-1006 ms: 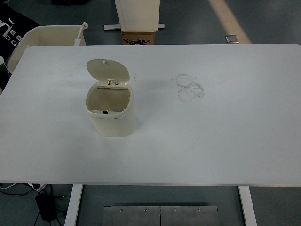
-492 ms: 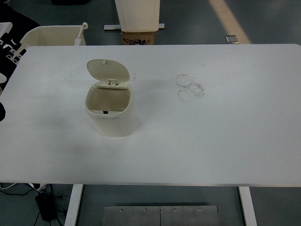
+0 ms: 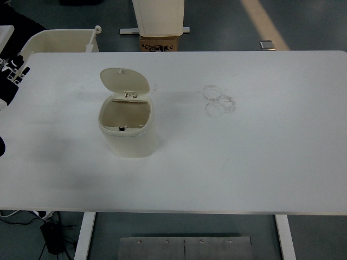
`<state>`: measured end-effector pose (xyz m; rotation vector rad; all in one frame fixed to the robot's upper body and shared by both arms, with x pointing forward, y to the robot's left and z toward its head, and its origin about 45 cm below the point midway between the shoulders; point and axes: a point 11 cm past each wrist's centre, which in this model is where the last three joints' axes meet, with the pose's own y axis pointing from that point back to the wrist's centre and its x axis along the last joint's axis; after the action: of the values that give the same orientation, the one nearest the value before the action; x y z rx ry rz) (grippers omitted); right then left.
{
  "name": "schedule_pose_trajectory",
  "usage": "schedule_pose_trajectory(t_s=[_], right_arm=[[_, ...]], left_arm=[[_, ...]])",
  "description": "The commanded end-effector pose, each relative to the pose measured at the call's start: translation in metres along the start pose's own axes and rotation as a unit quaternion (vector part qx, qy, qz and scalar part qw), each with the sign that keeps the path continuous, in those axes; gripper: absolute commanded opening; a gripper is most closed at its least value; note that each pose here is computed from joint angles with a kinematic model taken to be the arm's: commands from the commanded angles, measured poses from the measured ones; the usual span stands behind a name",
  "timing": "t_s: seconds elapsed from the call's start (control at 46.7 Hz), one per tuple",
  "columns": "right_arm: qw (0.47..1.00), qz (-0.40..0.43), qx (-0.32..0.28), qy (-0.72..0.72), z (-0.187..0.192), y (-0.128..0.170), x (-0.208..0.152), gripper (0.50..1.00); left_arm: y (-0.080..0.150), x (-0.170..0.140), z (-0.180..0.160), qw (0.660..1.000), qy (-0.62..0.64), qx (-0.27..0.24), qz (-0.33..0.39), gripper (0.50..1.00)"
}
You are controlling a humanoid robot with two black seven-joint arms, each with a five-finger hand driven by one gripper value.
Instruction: Open trash can
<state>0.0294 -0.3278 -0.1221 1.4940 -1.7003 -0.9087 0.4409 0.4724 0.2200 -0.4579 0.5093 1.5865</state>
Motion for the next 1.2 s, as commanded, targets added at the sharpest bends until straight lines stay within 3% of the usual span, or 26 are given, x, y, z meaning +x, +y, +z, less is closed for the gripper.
schedule_pose_trajectory(t_s=[0.0,1.177], right_arm=[[1.000,0.000,0.000,0.000,0.0000,0.0000,0.0001,0.991],[1.000,-0.001,0.000,0.002,-0.0005,-0.0004,-0.0002,0.991]], left_arm=[[0.0009,0.0012,0.0003,1.000,-0.001,-0.001,0.000,1.000],[0.0001,-0.0007,-0.0035,1.000,0.000,0.001,-0.001,1.000]])
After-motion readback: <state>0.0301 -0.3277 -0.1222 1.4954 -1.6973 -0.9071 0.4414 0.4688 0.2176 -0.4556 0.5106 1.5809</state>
